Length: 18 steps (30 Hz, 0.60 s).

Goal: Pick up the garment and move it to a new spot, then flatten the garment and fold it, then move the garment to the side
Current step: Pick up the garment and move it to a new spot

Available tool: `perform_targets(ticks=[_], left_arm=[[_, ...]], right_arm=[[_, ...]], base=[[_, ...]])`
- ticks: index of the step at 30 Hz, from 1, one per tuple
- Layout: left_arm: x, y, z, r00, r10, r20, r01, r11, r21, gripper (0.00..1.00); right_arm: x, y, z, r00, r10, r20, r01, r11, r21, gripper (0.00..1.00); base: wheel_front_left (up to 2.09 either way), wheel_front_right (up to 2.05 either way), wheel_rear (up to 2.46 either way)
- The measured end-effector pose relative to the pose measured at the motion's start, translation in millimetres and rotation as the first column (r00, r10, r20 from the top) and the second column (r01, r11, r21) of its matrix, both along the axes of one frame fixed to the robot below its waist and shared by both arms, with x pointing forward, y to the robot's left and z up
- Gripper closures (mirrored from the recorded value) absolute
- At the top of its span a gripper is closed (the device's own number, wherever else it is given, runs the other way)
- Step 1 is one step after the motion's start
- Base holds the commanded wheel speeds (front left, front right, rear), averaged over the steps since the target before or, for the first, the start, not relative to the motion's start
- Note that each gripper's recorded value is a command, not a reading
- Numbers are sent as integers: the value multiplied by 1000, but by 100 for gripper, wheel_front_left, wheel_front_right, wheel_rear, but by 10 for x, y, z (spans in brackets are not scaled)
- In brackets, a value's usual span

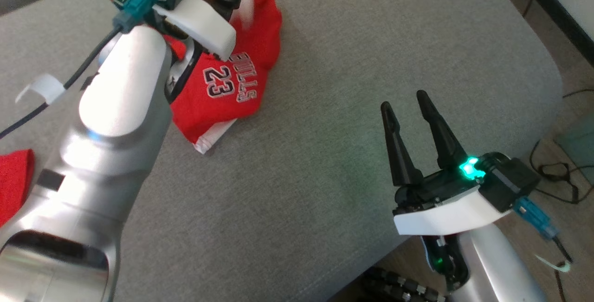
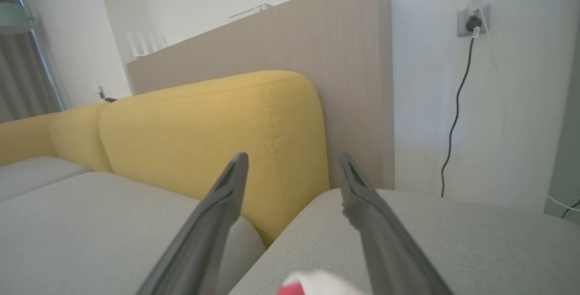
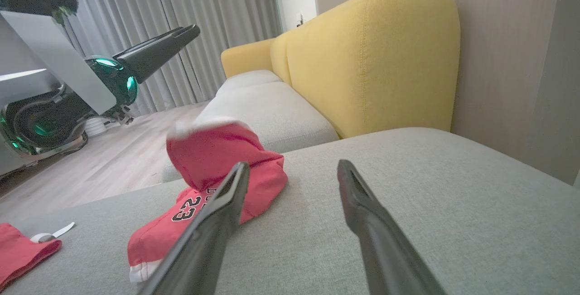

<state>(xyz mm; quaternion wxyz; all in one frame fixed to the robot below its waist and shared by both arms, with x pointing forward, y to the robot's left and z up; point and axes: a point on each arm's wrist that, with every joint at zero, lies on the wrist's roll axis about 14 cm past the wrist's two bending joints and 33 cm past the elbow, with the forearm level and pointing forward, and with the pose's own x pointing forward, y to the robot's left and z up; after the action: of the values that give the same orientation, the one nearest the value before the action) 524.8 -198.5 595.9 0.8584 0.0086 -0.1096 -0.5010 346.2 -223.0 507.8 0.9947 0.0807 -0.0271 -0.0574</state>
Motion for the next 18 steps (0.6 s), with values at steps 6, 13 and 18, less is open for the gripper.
perform_targets(ticks=[6, 13, 18], left_arm=[[58, 142, -46, 1000, 7, 0, -7, 1000, -22, 0], [216, 794, 32, 987, 152, 50, -151, 988, -16, 0], [106, 1425, -268, 956, 294, -1, -294, 956, 17, 0]], right_arm=[[91, 57, -54, 1000, 25, -10, -25, 1000, 0, 0], [303, 272, -38, 994, 112, 11, -112, 994, -19, 0], [440, 471, -51, 983, 180, 18, -180, 983, -32, 0]], base=[[0, 0, 0], [0, 0, 0], [0, 0, 0]])
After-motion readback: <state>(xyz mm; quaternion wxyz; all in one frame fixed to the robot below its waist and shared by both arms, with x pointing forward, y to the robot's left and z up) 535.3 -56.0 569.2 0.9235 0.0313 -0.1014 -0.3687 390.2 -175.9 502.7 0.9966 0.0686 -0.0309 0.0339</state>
